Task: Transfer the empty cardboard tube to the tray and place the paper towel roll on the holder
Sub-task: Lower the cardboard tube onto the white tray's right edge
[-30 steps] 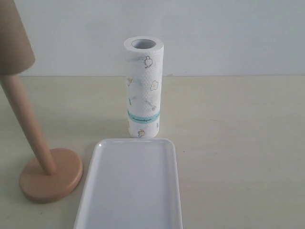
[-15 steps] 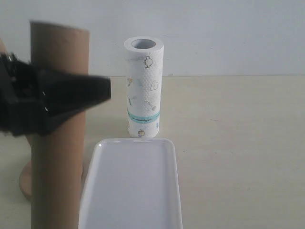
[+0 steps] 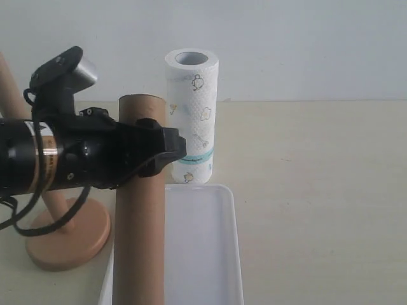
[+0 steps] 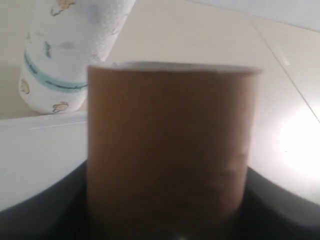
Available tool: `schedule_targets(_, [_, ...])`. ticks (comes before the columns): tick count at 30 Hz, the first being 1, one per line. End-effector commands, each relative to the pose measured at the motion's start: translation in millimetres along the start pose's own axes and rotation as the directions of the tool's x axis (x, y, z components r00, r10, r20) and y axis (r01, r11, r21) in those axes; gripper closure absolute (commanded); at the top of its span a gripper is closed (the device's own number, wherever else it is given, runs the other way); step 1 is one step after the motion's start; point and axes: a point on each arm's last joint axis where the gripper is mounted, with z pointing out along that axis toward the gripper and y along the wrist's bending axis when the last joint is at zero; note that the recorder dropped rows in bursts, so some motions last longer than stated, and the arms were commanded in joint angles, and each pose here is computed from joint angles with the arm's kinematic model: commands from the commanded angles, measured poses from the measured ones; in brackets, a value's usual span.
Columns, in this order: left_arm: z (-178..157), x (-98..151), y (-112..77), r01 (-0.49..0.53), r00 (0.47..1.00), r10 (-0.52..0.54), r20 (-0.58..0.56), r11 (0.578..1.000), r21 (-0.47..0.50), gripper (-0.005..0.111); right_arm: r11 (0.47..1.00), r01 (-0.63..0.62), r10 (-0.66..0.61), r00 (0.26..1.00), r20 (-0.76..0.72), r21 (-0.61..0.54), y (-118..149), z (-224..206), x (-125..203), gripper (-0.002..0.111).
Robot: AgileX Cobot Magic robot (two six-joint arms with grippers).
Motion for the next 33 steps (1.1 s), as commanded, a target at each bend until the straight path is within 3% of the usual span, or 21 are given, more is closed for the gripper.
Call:
schedule_targets(1, [17.1,-0.6,4.4,0.055,0.998,-0.056,-0.006,0.994,-0.092,0.103,1.000,0.004,-0.004,1.000,0.009,0.003,-0.2,-0.4,-0.7,0.109])
schedule_targets(15, [67.2,7.1,7.2,0.137,0.985,-0.151,-0.078,0.978,-0.159,0.103,1.000,0.004,-0.004,1.000,0.009,0.003,-0.2,-0.4,-0.7,0.109])
schedule_targets(33, [101.8,24.0,20.7,0.169,0.970,-0.208,-0.129,0.950,-0.261,0.103,1.000,0.004,-0.004,1.000,0.009,0.003,-0.2,-0.4,-0.7,0.109])
